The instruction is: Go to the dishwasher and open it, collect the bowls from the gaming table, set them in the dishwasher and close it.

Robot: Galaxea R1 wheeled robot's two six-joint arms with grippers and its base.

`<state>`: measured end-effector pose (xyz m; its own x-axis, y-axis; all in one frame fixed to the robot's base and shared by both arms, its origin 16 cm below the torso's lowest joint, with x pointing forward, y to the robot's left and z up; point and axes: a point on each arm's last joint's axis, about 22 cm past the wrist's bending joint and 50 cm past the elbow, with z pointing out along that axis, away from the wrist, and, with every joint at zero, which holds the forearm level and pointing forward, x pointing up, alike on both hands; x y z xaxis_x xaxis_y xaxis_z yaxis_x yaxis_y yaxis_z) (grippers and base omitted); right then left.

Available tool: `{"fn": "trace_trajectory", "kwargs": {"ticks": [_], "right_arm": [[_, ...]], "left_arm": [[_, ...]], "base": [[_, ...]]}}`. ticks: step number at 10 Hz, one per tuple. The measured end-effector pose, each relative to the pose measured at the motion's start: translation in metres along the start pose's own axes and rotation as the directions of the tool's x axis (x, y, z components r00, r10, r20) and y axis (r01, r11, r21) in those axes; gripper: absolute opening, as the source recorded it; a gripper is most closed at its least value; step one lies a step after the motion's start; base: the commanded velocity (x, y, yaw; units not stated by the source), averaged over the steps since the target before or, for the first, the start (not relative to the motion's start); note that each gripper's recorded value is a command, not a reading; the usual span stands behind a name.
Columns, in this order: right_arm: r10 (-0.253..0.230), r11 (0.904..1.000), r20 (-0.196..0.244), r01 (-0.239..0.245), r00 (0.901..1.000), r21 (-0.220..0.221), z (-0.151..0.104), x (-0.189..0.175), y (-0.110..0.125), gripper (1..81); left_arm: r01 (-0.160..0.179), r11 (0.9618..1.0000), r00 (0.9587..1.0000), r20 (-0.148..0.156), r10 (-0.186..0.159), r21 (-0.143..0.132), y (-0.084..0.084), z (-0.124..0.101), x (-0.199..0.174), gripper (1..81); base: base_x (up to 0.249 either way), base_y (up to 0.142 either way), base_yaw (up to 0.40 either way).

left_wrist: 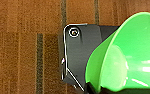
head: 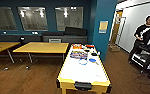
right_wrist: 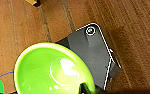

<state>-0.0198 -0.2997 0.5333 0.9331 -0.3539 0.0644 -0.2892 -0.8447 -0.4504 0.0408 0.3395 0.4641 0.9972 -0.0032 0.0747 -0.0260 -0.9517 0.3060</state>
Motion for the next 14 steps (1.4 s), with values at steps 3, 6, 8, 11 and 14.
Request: {"fn": "trace_trajectory", "kwargs": {"ticks": [3, 6, 8, 11, 14], "right_arm": [[-0.004, 1.0000, -0.001, 0.004, 1.0000, 0.009, 0.005, 0.007, -0.006, 1.0], [0.002, 1.0000, 0.038, -0.002, 0.9993, 0.003, 0.000, -0.018, 0.000, 1.0], [-0.013, 0.9999, -0.009, 0.013, 0.9999, 0.010, 0.005, 0.011, -0.005, 1.0], [-0.009, 0.9999, 0.010, 0.009, 0.9999, 0.006, 0.003, 0.002, -0.003, 1.0], [-0.010, 0.9999, 0.020, 0.010, 0.9998, -0.004, 0.007, -0.005, 0.001, 1.0]], "left_arm": [[-0.002, 1.0000, 1.0000, -0.005, 0.002, 0.000, 0.000, 0.000, 0.007, 1.0], [0.007, 1.0000, 0.9998, 0.018, -0.007, 0.001, -0.002, -0.002, -0.023, 1.0], [-0.002, 1.0000, 0.9994, -0.034, 0.002, -0.007, -0.001, -0.002, 0.003, 1.0], [-0.020, 0.9998, 0.9998, -0.008, 0.020, -0.007, 0.002, -0.001, -0.008, 1.0], [-0.023, 0.9996, 0.9995, -0.021, 0.022, -0.016, 0.007, 0.002, 0.001, 1.0]], "base": [[-0.058, 0.000, 0.000], [0.000, 0.000, -0.260], [0.000, 0.000, -0.400], [0.000, 0.000, -0.400], [0.000, 0.000, -0.400]]}}
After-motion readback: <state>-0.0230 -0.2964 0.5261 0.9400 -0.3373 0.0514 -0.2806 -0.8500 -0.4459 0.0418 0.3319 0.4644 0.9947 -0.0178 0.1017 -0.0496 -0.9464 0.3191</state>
